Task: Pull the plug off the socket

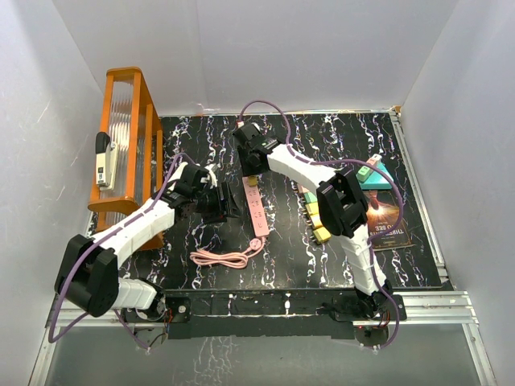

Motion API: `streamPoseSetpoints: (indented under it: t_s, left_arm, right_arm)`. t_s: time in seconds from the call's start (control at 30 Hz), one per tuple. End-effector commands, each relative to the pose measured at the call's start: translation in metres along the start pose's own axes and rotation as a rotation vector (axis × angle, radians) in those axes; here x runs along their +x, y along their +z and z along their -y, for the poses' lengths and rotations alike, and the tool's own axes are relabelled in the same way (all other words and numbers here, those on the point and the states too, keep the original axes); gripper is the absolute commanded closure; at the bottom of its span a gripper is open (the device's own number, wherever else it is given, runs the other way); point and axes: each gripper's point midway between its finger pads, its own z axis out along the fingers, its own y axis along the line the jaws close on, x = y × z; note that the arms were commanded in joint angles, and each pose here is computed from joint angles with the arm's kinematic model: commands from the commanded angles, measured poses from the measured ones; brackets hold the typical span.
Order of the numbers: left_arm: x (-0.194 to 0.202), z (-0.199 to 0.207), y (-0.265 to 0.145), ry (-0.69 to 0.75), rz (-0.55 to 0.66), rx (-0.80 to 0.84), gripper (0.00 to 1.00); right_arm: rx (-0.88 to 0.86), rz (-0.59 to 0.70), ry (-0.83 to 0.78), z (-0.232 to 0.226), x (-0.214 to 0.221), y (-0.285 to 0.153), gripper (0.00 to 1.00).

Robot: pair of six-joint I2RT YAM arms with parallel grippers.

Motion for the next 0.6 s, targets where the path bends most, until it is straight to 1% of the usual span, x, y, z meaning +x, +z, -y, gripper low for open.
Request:
streamPoseSetpoints:
  t_s: [0.0, 0.07, 0.1, 0.27, 0.37, 0.43, 0.57]
  left_arm:
    - [-0.016, 0.015, 0.001, 0.018, 0.003, 0.032, 0.39]
    - [-0.020, 0.018, 0.006, 0.009, -0.007, 0.041, 0.39]
    - [-0.023, 0.019, 0.008, 0.005, -0.008, 0.046, 0.39]
    - [-0.034, 0.022, 0.013, -0.009, 0.006, 0.050, 0.39]
    - [-0.039, 0.020, 0.014, -0.023, 0.017, 0.042, 0.39]
    - [-0.042, 0.018, 0.016, -0.044, 0.020, 0.038, 0.39]
    - [-0.048, 0.018, 0.024, -0.086, 0.011, 0.071, 0.41]
  right_arm:
    - [-0.062, 0.078, 0.026, -0.012, -0.024, -0.014, 0.72]
    - [-0.062, 0.075, 0.024, -0.012, -0.022, -0.013, 0.58]
    - [-0.058, 0.072, 0.023, -0.011, -0.021, -0.012, 0.55]
    - [-0.050, 0.052, 0.014, -0.010, -0.013, -0.004, 0.55]
    - [-0.054, 0.051, 0.011, -0.011, -0.012, -0.002, 0.62]
    - [-0.064, 0.054, 0.012, -0.012, -0.013, -0.002, 0.68]
    - [-0.087, 0.051, 0.018, -0.014, -0.012, -0.004, 0.89]
